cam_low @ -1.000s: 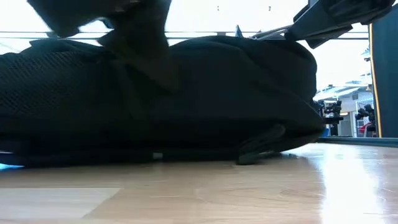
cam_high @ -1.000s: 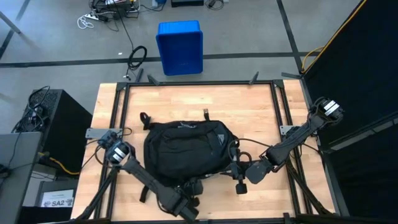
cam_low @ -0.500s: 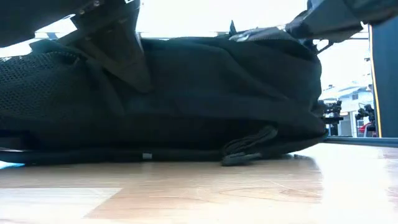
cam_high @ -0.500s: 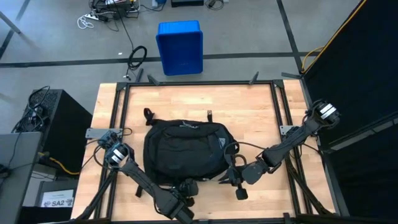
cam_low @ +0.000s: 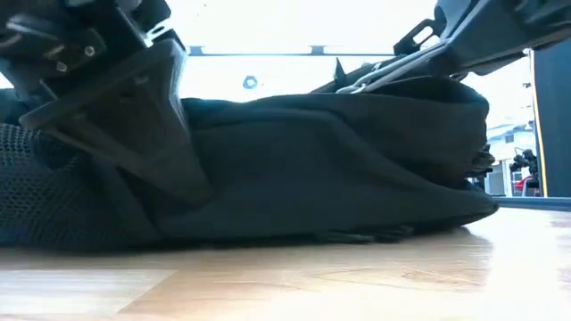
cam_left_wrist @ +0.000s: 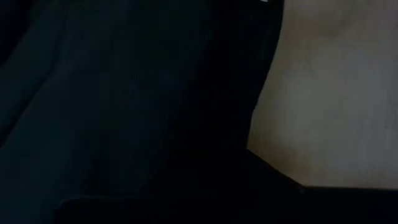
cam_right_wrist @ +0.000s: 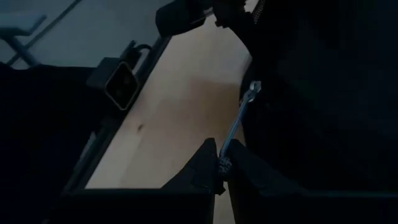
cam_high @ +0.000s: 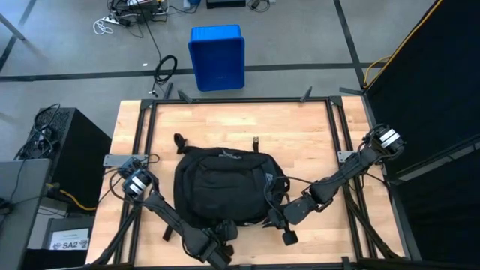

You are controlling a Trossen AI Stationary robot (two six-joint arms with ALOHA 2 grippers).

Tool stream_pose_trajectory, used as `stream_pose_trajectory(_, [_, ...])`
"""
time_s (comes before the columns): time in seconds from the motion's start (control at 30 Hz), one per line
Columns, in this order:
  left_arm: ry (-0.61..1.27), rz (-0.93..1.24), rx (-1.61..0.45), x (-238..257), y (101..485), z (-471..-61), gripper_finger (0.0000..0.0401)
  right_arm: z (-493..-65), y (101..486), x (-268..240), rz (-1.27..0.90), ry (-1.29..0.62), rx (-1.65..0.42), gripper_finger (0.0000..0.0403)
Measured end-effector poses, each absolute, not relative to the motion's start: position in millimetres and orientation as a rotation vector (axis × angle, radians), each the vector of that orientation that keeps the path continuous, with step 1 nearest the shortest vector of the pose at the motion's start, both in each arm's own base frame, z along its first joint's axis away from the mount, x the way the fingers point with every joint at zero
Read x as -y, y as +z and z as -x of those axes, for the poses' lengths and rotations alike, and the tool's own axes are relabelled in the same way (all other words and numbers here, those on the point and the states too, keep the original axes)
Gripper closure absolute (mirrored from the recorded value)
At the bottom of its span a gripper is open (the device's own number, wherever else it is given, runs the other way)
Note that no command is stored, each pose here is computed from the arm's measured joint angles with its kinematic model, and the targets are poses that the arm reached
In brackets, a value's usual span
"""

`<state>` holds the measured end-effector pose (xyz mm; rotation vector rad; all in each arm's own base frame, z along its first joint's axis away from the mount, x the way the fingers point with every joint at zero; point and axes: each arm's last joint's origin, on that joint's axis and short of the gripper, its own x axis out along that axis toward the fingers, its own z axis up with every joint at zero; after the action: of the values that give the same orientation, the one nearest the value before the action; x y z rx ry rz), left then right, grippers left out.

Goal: Unpack backpack
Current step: Close the black backpack

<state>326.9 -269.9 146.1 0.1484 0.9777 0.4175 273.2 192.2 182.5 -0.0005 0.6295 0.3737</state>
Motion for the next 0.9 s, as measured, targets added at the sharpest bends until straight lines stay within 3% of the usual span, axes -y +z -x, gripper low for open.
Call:
stream_pose_trajectory(0.33, [0.348,0.075,-0.772,226.4,140.4,-288.7,0.0401,-278.1,184.2,-188.1,-0.003,0.320,-0.595,0.0403])
stream_pose_trajectory(0.6, [0.373,0.110,-0.778,175.0,138.4,-265.8,0.0401,-294.0,172.0,-175.8,-0.018,0.187,-0.573,0.0403])
stream_pose_trajectory(0.9, [0.336,0.179,-0.684,175.6,129.0,-243.8,0.0401,-290.9,165.3,-162.7,-0.005,-0.010,-0.651,0.0403])
